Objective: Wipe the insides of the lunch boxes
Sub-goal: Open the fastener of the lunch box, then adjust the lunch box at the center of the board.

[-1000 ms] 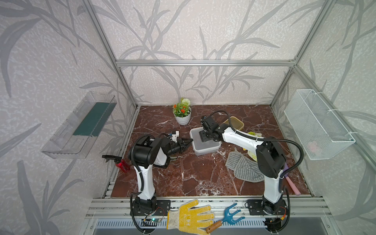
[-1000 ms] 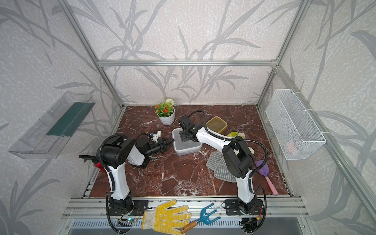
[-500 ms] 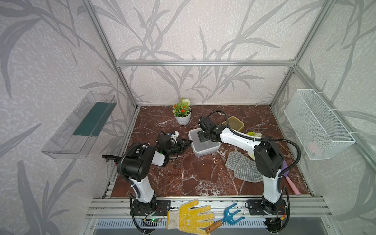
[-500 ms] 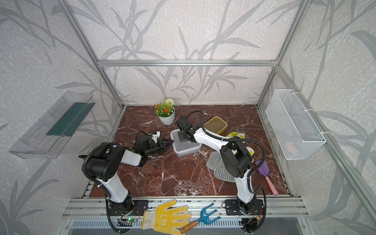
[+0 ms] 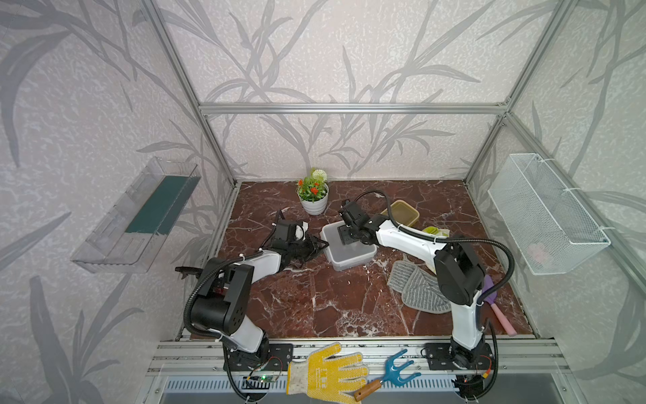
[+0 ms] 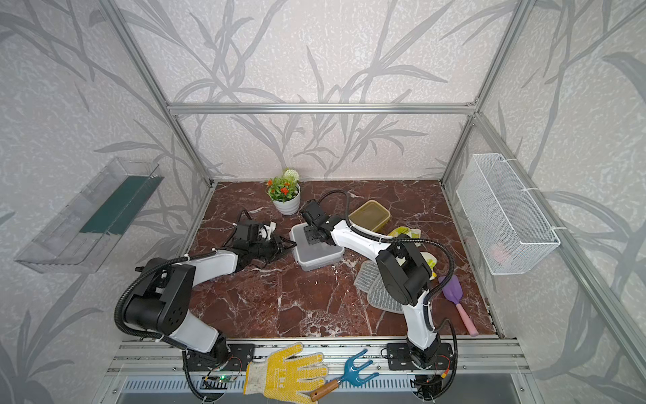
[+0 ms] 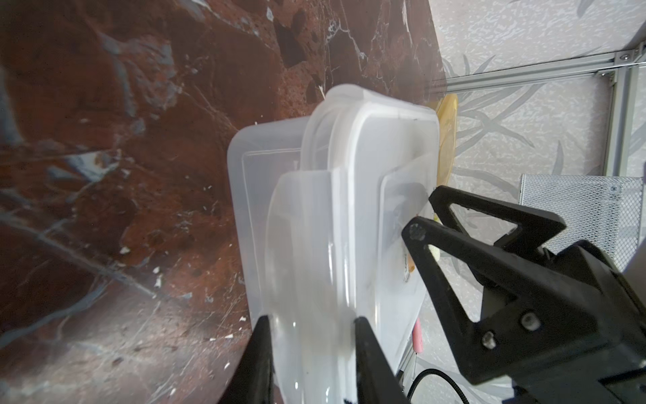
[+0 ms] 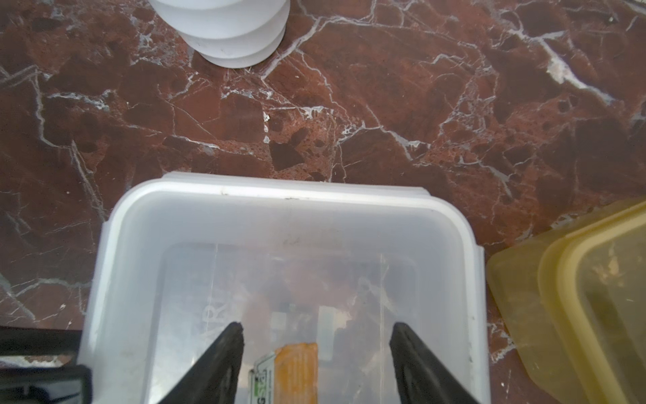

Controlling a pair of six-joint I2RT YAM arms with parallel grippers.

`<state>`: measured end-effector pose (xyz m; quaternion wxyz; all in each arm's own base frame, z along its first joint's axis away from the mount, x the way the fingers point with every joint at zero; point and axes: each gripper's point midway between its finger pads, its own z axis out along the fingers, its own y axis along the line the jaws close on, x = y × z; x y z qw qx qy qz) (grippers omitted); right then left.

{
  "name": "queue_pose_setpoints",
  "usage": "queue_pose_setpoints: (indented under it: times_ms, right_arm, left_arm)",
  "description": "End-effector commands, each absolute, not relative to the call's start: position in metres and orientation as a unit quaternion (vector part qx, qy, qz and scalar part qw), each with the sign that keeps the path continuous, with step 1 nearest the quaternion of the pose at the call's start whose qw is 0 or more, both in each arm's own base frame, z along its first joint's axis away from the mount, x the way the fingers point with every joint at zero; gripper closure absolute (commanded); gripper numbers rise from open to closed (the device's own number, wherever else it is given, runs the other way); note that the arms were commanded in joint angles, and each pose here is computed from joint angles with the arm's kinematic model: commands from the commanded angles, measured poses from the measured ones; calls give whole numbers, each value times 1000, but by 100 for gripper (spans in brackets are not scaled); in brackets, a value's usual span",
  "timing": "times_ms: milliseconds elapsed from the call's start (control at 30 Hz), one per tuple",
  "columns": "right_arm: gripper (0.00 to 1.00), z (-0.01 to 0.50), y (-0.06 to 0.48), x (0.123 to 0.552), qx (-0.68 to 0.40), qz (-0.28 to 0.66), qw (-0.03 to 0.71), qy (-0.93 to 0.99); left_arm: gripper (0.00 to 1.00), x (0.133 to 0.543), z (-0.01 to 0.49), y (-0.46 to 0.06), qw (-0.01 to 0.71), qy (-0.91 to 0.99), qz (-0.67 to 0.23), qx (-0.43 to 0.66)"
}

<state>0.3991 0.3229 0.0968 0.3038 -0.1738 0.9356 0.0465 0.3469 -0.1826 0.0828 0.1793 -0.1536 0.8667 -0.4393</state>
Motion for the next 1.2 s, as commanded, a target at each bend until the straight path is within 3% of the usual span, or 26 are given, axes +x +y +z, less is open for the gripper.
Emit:
queue_pose_setpoints:
  times_ms: [0,133,400,500,667,900,1167]
  right_arm:
    - [33,29,287,362,-207,-30,189,960]
    - [33,36,292,365,-208,-20,198,958]
    - [29,89,317,373,-219,44,248,943]
    - [27,117,322,369,-221,73,268,935]
    - [26,143,311,349,-201,101,283,932]
    - [25,170,286,306,-141,157,299,931]
    - [23,138,258,262,-39,204,287,935]
  left_arm:
    - [97,340,90,-173,189,884,-406,-135]
    - [92,338,91,-165,190,892,-386,-138]
    - [36,329,102,-145,217,902,-340,-157]
    - [25,322,107,-125,234,910,-293,-175]
    - [23,318,129,-106,277,917,-242,-154]
    - [22,340,151,-125,297,937,-181,-19]
    - [21,389,166,-159,325,937,-112,60]
